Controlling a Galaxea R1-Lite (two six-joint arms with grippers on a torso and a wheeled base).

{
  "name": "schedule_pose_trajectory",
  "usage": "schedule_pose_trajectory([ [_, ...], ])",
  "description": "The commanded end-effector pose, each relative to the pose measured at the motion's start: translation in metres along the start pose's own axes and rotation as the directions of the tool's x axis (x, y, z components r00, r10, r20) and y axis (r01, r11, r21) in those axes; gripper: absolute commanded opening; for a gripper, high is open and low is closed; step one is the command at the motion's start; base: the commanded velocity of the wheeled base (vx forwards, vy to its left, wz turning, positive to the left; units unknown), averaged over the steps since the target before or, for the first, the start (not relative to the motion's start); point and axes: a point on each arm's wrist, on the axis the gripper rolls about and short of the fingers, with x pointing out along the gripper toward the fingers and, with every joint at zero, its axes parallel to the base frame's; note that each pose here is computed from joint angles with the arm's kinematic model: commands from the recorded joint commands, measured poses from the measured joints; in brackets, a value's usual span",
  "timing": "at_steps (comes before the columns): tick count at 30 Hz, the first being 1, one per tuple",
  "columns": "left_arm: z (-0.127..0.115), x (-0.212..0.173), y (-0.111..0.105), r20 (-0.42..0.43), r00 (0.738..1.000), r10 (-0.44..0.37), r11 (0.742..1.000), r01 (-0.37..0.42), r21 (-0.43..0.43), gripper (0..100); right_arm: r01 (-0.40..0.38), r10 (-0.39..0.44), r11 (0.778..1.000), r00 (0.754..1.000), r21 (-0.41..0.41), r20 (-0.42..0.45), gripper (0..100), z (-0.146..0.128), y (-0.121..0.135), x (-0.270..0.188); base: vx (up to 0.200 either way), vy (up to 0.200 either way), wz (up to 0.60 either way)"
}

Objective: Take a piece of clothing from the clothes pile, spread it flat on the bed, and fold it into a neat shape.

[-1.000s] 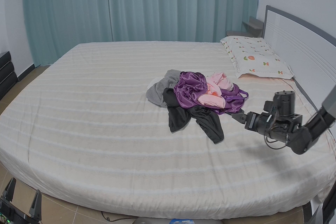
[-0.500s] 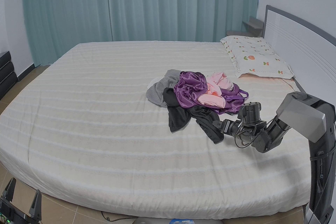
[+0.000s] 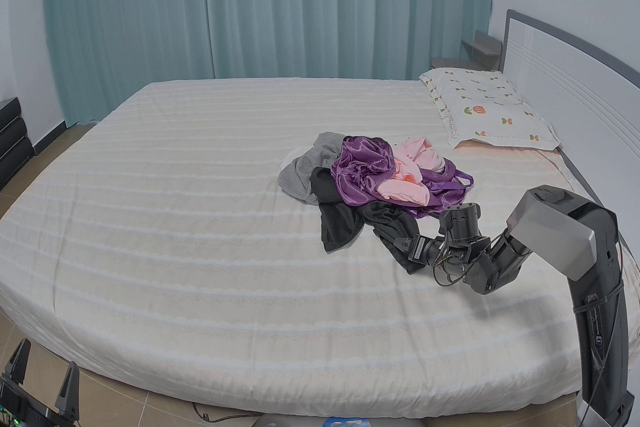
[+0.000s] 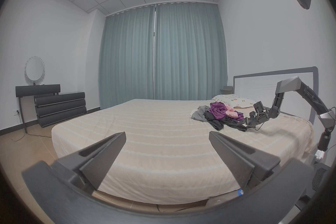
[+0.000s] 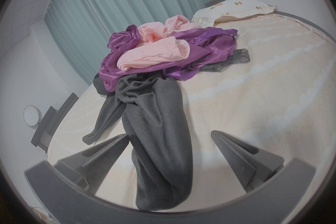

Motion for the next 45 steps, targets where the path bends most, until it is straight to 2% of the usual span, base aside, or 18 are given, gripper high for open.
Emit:
schedule_pose_trajectory([
  [1,-0.005,0.0,0.0,0.001,1.0,0.001,1.0,-0.001,0.0,100,-0.01,0.01,1.0,1.0,0.001,-0.001,100,0.001,0.002,0.001,0.0,0.0,0.0],
  [3,-0.005,0.0,0.0,0.001,1.0,0.001,1.0,-0.001,0.0,100,-0.014,0.014,1.0,1.0,0.001,-0.004,100,0.001,0.002,0.001,0.0,0.0,0.0],
  [4,-0.005,0.0,0.0,0.001,1.0,0.001,1.0,-0.001,0.0,100,-0.016,0.016,1.0,1.0,0.0,-0.003,0,0.001,0.003,0.001,0.0,0.0,0.0],
  [13,-0.005,0.0,0.0,0.001,1.0,0.001,1.0,-0.001,0.0,100,-0.028,0.028,1.0,1.0,-0.004,-0.005,0,-0.002,0.008,-0.003,0.0,0.0,0.0],
  [18,-0.005,0.0,0.0,0.001,1.0,0.001,1.0,-0.001,0.0,100,-0.067,0.066,0.997,0.997,0.044,0.032,0,0.01,0.018,-0.023,0.0,0.0,0.0],
  [23,-0.005,0.0,0.0,0.001,1.0,0.001,1.0,-0.001,0.0,100,-0.148,0.145,0.986,0.988,0.072,0.047,0,0.02,0.023,-0.059,0.0,0.0,0.0],
  [27,-0.005,0.0,0.0,0.001,1.0,0.0,1.0,0.0,0.0,100,-0.227,0.218,0.967,0.973,0.116,0.08,0,0.023,0.029,-0.091,0.0,0.0,0.0],
  [29,-0.005,0.0,0.0,0.001,1.0,0.001,1.0,-0.001,0.0,100,-0.231,0.222,0.966,0.972,0.116,0.081,0,0.023,0.03,-0.093,0.0,0.0,0.0],
  [30,-0.005,0.0,0.0,0.001,1.0,0.001,1.0,-0.001,0.0,100,-0.261,0.25,0.956,0.963,0.134,0.095,0,0.022,0.033,-0.109,0.0,0.0,0.0],
  [34,-0.005,0.0,0.0,0.001,1.0,0.0,1.0,0.0,0.0,100,-0.309,0.292,0.94,0.948,0.146,0.128,0,0.022,0.041,-0.128,0.0,0.0,0.0],
  [45,-0.005,0.0,0.0,0.001,1.0,0.001,1.0,-0.001,0.0,100,-0.458,0.425,0.881,0.877,0.121,0.222,0,0.041,0.077,-0.189,0.0,0.0,0.0],
])
